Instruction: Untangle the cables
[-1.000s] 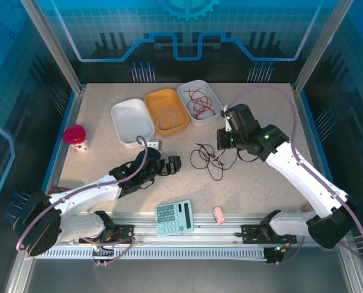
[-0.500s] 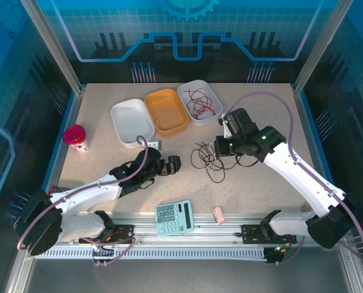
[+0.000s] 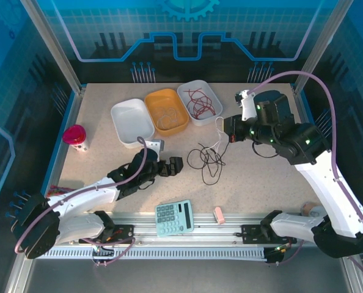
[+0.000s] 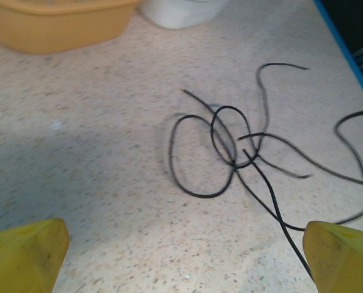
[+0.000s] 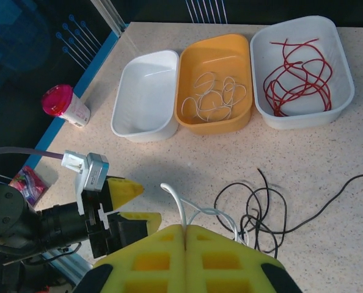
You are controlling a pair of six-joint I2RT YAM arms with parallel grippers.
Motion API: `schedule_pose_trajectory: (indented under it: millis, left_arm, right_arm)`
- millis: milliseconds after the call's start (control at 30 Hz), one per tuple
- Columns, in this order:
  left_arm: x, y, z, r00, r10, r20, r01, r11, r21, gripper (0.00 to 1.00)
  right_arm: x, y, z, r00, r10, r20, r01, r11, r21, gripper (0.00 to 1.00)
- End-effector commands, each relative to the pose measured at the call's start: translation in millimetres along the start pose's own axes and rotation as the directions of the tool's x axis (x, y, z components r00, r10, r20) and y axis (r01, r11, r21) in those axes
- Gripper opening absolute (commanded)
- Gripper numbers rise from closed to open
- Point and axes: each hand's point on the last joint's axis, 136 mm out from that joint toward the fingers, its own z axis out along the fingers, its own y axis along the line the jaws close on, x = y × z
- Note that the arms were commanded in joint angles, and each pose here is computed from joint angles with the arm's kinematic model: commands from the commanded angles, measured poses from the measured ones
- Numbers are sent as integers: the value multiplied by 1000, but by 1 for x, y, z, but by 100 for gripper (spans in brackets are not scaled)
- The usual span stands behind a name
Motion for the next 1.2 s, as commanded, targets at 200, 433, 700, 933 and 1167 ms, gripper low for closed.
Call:
schedule_pose_trajectory:
  millis: [200,433,700,933,1167]
  left_arm:
    - [-12,-84,3,856,438,274,-514,773,372,99]
    - [-21,-105,43,787,488,377,-612,690,386,71]
    - [-30,-120,80,787,490,376,-615,674,409,70]
    - [-28,-127,95,800,512,312,-600,665,446,14]
    - [-33,-98,93,847,455,274,-529,775,347,0]
  right_arm:
    - [-21,2,-7,998,-62,18,62,998,7,0]
    - [-24,6,0,999,-44,13,45,999,-24,0]
    - [-22,6,2,1000,-27,9,28,999,-36,0]
    - [-16,3,8,1000,-16,-12,15,999,-30,0]
    - [-7,-22,6,1000,10,-19,-9,998,66,0]
